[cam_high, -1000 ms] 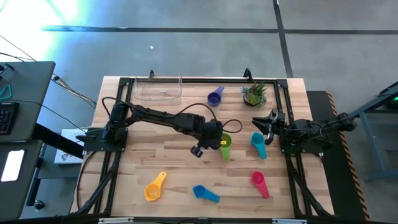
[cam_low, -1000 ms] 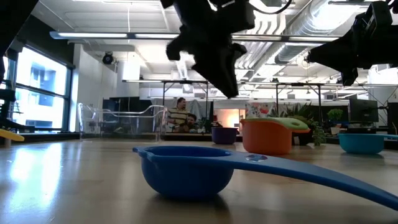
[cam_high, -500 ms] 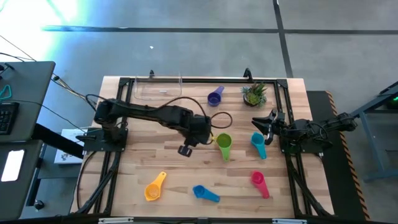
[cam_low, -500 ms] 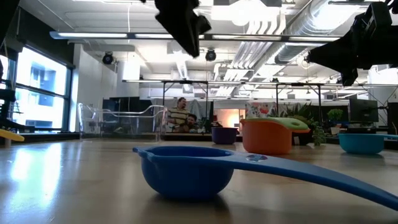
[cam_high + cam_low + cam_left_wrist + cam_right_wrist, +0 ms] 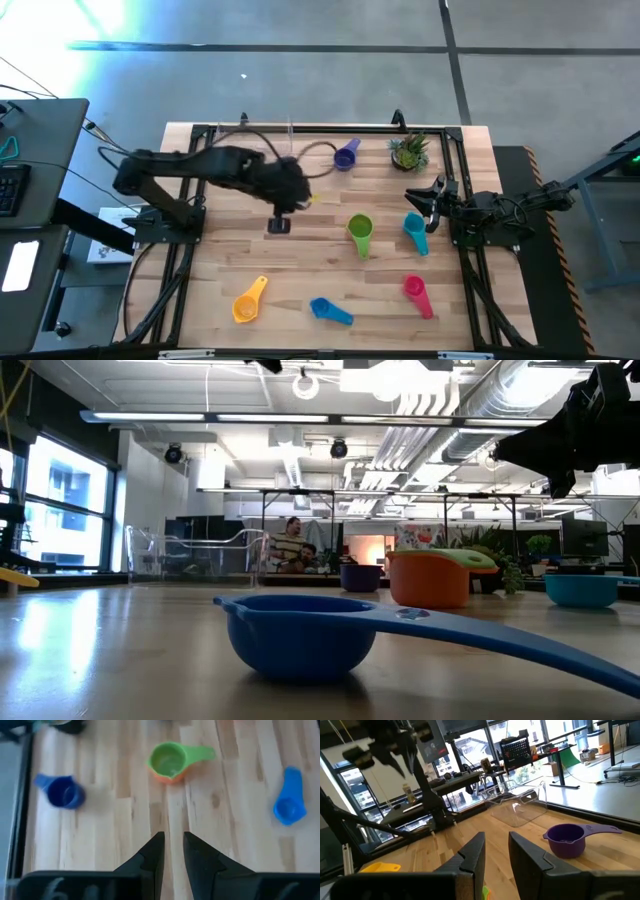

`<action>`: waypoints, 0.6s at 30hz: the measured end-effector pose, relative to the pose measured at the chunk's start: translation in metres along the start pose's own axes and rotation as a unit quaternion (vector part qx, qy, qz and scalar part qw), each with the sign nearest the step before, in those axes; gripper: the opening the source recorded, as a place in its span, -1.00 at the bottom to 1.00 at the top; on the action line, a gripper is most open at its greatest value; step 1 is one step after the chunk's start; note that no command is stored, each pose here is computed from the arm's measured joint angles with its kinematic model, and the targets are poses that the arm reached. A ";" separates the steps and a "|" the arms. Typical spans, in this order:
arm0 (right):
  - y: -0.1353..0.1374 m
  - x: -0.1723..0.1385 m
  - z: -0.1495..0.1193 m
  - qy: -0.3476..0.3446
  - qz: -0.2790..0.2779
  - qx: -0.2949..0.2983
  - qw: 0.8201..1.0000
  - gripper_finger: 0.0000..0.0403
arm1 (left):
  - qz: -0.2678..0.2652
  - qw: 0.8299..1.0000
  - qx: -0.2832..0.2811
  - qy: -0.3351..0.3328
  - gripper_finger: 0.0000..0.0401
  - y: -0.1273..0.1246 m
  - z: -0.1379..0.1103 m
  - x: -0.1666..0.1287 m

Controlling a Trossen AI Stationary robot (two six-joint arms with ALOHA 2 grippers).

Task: Nest measuring cups in basket
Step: Stack the dark blue measuring cup on top of the green measuring cup

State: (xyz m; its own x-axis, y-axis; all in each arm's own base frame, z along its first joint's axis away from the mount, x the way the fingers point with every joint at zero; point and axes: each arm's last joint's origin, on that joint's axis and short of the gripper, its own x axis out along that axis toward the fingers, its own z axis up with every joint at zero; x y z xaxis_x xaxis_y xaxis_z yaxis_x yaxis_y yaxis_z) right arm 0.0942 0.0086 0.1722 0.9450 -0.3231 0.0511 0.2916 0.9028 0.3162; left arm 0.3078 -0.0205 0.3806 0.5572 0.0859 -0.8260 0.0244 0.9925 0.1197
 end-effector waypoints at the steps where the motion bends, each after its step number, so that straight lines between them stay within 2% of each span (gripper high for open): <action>1: 0.000 0.000 0.000 0.000 0.000 0.000 1.000 -0.61 | 0.003 1.000 -0.020 -0.005 -0.69 0.001 -0.002 -0.006; 5: 0.000 0.000 0.000 0.000 0.000 0.000 1.000 -0.61 | 0.004 0.995 -0.102 0.001 -0.69 0.004 -0.013 -0.028; 11: 0.000 0.000 0.000 0.000 0.000 0.000 1.000 -0.61 | 0.009 0.980 -0.194 0.050 -0.69 0.002 -0.035 -0.049; 18: 0.000 0.000 0.000 0.000 0.000 0.000 1.000 -0.61 | 0.013 0.964 -0.244 0.104 -0.69 -0.012 -0.052 -0.064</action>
State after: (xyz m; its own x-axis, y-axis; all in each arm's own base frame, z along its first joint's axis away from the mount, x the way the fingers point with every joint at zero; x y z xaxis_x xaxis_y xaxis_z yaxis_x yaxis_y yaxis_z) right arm 0.0942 0.0086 0.1722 0.9450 -0.3230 0.0514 0.2914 0.9028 0.3164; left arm 0.2281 -0.0336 0.4034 0.3720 0.0769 -0.9250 -0.4096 0.9079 -0.0893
